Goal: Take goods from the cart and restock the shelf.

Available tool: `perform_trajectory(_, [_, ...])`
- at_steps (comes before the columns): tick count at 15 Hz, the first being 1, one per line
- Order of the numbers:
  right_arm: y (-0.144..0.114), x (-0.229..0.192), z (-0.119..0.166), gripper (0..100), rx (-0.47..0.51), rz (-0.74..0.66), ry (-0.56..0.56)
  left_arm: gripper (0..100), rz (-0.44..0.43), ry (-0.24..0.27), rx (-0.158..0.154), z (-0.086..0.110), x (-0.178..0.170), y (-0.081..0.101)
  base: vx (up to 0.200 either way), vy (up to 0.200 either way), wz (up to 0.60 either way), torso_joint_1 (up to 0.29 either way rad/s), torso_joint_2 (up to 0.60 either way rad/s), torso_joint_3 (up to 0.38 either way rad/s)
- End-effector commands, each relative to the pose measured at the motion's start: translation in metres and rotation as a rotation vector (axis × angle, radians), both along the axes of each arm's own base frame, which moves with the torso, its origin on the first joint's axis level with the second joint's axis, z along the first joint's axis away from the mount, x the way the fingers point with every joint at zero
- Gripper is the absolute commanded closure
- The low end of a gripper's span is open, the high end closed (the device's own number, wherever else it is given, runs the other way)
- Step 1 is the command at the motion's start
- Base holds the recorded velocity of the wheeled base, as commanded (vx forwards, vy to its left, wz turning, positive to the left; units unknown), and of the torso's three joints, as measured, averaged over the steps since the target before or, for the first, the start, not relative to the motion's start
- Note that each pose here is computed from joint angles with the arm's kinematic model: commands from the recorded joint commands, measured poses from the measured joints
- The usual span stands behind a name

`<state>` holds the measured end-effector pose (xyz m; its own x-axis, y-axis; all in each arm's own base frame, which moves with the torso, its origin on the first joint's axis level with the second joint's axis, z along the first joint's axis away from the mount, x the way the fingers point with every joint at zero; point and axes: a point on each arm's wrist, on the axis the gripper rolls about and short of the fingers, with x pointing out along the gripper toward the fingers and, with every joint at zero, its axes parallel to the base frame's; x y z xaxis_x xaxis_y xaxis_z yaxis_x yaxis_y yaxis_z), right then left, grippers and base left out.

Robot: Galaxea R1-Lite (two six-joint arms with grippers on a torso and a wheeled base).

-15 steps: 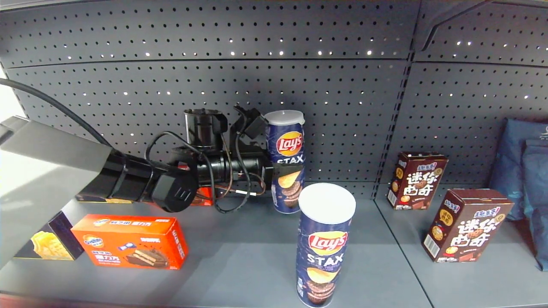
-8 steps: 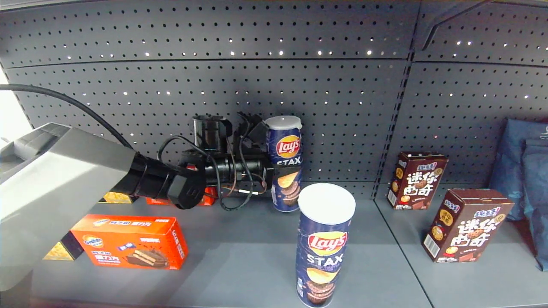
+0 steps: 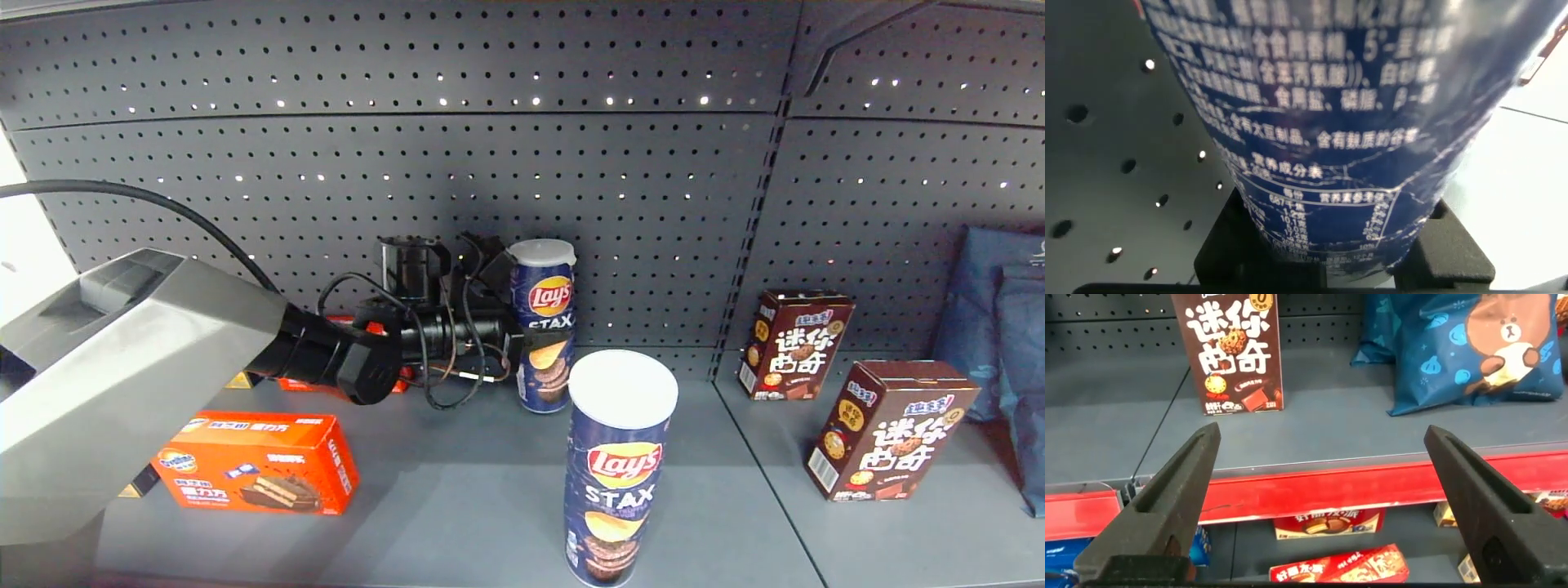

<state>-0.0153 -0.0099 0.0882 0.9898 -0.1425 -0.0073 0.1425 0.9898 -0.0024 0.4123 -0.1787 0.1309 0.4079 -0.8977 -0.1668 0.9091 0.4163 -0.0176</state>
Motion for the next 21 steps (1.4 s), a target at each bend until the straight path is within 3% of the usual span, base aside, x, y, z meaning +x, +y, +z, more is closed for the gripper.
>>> perform_trajectory(1, [0.0000, 0.0003, 0.0001, 0, -0.001, 0.000, 0.005, 100, 0.000, 0.009, 0.004, -0.0045, 0.0013, -0.0003, 0.000, 0.000, 0.00, 0.000, 0.00, 0.000])
perform_trajectory(15, [0.0000, 0.0003, -0.0001, 0, -0.001, 0.000, 0.006, 100, -0.008, 0.010, 0.005, -0.0102, 0.0047, -0.0054, 0.000, 0.000, 0.00, 0.000, 0.00, 0.000])
perform_trajectory(16, [0.0000, 0.0003, -0.0001, 0, -0.001, 0.000, 0.006, 0, -0.006, 0.010, 0.006, -0.0105, 0.0051, -0.0055, 0.000, 0.000, 0.00, 0.000, 0.00, 0.000])
perform_trajectory(19, [0.0000, 0.0003, -0.0003, 0, -0.001, 0.000, 0.008, 0, -0.001, 0.002, 0.006, -0.0089, 0.0054, -0.0027, 0.000, 0.000, 0.00, 0.000, 0.00, 0.000])
perform_trajectory(21, [0.0000, 0.0003, -0.0003, 0, -0.006, 0.000, 0.008, 0, 0.000, -0.026, 0.023, -0.0093, 0.0049, 0.0013, 0.000, 0.000, 0.00, 0.000, 0.00, 0.000])
